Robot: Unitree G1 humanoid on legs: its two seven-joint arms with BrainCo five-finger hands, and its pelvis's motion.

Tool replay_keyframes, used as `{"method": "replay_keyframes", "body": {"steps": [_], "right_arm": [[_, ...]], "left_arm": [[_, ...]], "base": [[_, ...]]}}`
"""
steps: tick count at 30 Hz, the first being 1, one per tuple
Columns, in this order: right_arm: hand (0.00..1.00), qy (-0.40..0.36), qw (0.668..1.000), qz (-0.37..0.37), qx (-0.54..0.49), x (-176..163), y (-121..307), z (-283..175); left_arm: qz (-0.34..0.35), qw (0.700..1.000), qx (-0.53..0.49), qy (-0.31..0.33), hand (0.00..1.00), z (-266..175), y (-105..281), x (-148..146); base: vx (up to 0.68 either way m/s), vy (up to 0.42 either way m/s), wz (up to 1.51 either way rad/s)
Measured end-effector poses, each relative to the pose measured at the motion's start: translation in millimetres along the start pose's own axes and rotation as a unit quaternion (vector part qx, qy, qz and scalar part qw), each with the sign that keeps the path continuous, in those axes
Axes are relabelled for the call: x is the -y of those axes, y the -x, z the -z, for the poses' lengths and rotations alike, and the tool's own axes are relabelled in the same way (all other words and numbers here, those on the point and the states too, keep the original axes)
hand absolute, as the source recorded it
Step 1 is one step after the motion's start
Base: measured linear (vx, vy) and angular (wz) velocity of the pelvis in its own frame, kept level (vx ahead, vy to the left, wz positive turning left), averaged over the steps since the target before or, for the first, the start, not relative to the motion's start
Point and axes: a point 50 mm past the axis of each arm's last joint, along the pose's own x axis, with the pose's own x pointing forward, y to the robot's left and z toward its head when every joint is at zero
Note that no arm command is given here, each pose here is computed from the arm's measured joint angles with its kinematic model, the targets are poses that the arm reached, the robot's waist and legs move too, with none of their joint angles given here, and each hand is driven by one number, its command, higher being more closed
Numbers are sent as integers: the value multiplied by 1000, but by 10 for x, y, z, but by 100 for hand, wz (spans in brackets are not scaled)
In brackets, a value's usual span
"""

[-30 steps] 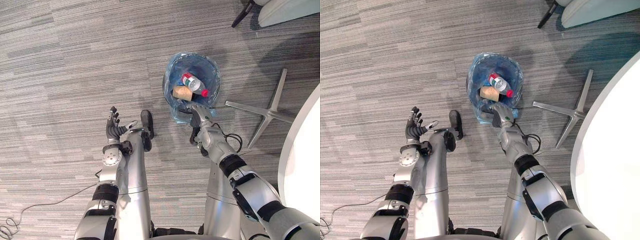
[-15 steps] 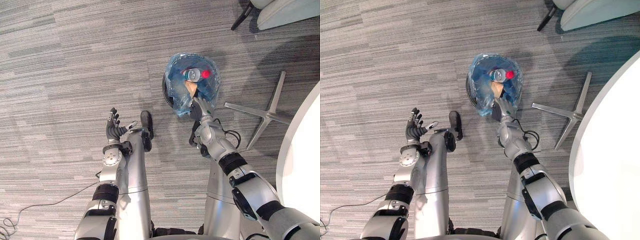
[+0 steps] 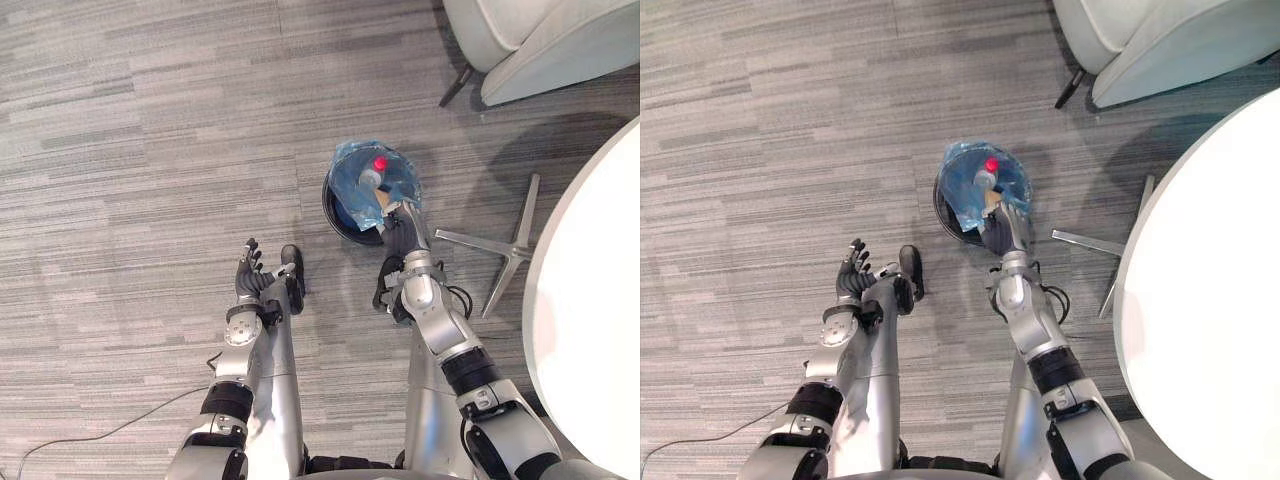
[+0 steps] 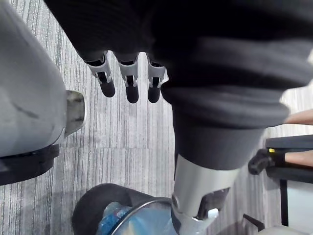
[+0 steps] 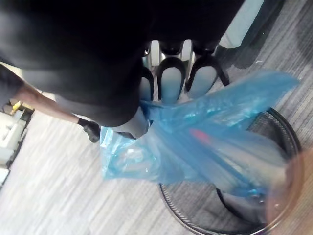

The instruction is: Gather rubbish on tea table into small bin, then transfer packed bag to large trash can.

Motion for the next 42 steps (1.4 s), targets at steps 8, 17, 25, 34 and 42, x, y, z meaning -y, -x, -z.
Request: {"method": "replay_keyframes", "body": {"steps": [8,17,25,34,42], "right_arm": [[100,-98,995,-16,-11,-24,444,22],[100,-172,982,-71,-26,-112,819,83],[100,-211,969,-119,-40,-74,976,195],[100,-278,948,-149,-30,-26,1029,151],[100,-310,937,-160,-31,-23,1033,156]], "left_arm": [[16,999,-45,-15,0,295,259,-45],[60,990,-107,-74,0,660,606,-138],[81,981,-130,-118,0,786,802,-274],[111,983,-96,-115,0,672,945,-206],[124,984,-69,-110,0,573,1007,-150]], "base": [[38,4,-1],[140,19,3],[141,32,-6],[68,31,-1],[-11,-1,3]]}}
